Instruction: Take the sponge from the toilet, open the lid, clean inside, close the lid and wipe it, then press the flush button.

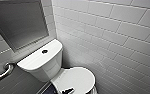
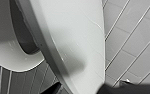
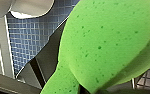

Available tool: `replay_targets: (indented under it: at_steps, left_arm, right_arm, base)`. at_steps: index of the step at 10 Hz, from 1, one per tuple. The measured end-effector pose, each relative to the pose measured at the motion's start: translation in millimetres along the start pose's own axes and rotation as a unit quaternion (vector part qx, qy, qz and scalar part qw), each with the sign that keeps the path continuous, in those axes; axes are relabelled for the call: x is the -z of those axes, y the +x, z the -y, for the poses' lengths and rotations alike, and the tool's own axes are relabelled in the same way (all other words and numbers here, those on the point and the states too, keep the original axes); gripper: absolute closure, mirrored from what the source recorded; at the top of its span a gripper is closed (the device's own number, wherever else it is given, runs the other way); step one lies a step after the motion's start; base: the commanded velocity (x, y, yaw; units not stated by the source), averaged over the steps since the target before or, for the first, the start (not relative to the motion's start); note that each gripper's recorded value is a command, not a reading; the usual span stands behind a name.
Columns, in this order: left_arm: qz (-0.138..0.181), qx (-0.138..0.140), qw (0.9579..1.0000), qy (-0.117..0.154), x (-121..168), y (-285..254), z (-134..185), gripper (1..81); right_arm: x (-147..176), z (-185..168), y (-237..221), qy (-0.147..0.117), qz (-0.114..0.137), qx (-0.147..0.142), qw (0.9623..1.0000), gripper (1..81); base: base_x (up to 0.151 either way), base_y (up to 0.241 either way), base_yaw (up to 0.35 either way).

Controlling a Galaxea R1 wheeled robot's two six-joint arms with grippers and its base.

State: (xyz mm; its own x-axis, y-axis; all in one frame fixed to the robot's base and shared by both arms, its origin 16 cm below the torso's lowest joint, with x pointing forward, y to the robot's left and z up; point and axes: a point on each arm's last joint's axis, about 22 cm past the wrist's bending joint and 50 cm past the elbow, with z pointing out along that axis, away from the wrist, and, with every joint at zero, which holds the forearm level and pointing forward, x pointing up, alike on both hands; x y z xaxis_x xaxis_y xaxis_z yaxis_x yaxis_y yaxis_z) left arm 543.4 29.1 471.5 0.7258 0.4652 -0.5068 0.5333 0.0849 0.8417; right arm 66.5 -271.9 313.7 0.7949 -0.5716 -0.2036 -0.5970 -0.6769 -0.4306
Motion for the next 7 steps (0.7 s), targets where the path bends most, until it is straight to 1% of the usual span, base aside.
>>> replay_targets:
  at_steps: [3, 7]
  left_arm:
    - [-0.023, -0.019, 0.9991, -0.031, 11.7, 28.6, -27.2, 1.0]
    - [-0.03, -0.021, 0.9987, -0.035, 13.9, 35.0, -28.8, 1.0]
  right_arm:
    - [0.1, -0.1, -0.1, 0.0, 0.0, 0.0, 1.0, 81.1]
    - [0.3, -0.3, 0.4, 0.0, -0.001, 0.0, 1.0, 81.1]
  base:
    - [0.0, 0.0, 0.0]
    - [0.0, 0.0, 0.0]
